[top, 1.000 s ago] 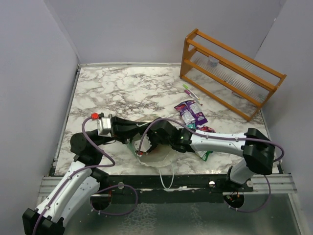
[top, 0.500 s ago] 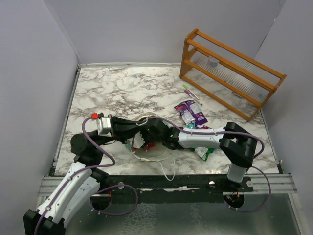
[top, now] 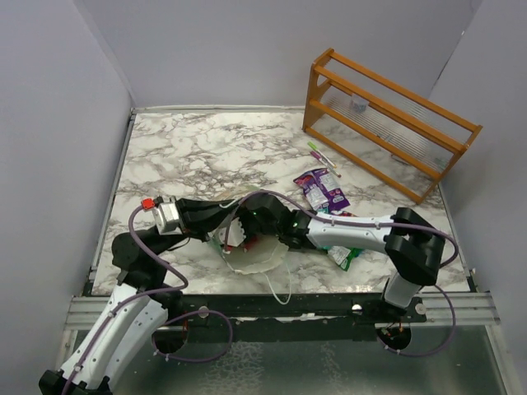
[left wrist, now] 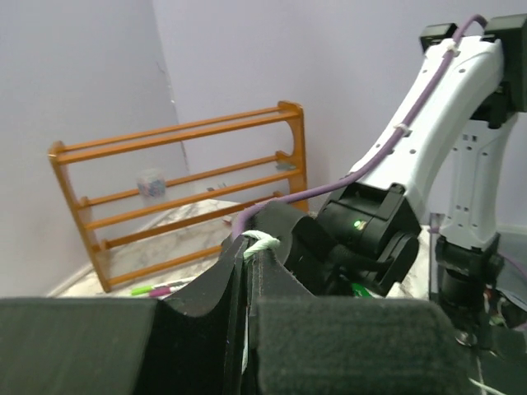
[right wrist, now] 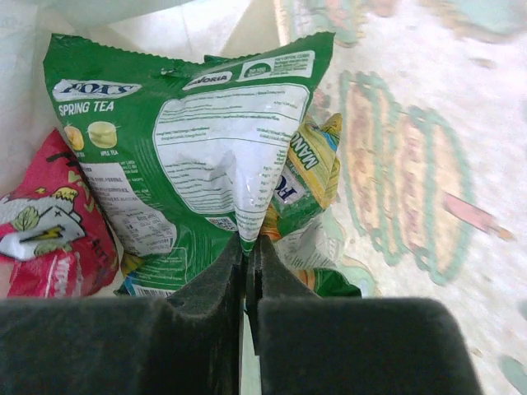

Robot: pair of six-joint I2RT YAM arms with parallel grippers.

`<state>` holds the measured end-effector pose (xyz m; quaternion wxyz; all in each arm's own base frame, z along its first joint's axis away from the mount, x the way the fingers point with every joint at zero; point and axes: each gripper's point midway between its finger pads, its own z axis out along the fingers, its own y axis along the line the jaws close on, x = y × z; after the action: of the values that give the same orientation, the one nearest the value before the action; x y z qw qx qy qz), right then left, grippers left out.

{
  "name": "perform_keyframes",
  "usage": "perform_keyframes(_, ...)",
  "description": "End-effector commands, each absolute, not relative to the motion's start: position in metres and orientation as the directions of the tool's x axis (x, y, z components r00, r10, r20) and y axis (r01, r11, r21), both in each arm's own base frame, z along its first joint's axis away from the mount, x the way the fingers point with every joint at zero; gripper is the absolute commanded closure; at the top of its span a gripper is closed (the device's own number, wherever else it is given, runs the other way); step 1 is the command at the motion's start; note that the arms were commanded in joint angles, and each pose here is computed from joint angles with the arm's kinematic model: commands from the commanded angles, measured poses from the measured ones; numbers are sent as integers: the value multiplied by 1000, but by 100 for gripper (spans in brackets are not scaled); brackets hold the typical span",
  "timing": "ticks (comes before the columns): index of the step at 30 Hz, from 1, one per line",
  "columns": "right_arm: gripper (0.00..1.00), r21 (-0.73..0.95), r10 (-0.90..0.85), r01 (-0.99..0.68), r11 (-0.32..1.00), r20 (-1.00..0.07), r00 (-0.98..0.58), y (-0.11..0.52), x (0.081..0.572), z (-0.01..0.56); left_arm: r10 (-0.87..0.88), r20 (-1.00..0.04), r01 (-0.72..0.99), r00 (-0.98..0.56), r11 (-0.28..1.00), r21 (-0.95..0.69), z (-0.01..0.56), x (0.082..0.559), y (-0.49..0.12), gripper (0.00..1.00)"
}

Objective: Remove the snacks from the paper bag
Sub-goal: Take out the snack from the paper bag.

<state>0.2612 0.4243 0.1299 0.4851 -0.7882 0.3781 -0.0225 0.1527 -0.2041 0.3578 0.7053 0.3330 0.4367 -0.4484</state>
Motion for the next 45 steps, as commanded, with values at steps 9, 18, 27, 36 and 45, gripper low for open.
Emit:
perform_keyframes(9,99,-807,-484,-589,-36,-501,717,419,242,231,-306,-893,761,331,646,61,365,186,-165,100)
perform_keyframes(18,89,-815,-483,-579,19,-514,709,412,243,227,-314,-895,786,317,615,63,363,185,-171,100)
perform_keyframes(27,81,-816,-484,-578,37,-520,703,441,260,184,-325,-899,810,292,584,52,361,182,-176,100)
perform_keyframes(36,99,-813,-457,-582,-4,-516,724,431,246,203,-324,-904,815,280,578,46,359,184,-177,100)
perform_keyframes(45,99,-764,-325,-642,66,-624,710,404,210,266,-312,-912,797,266,604,26,356,192,-175,100)
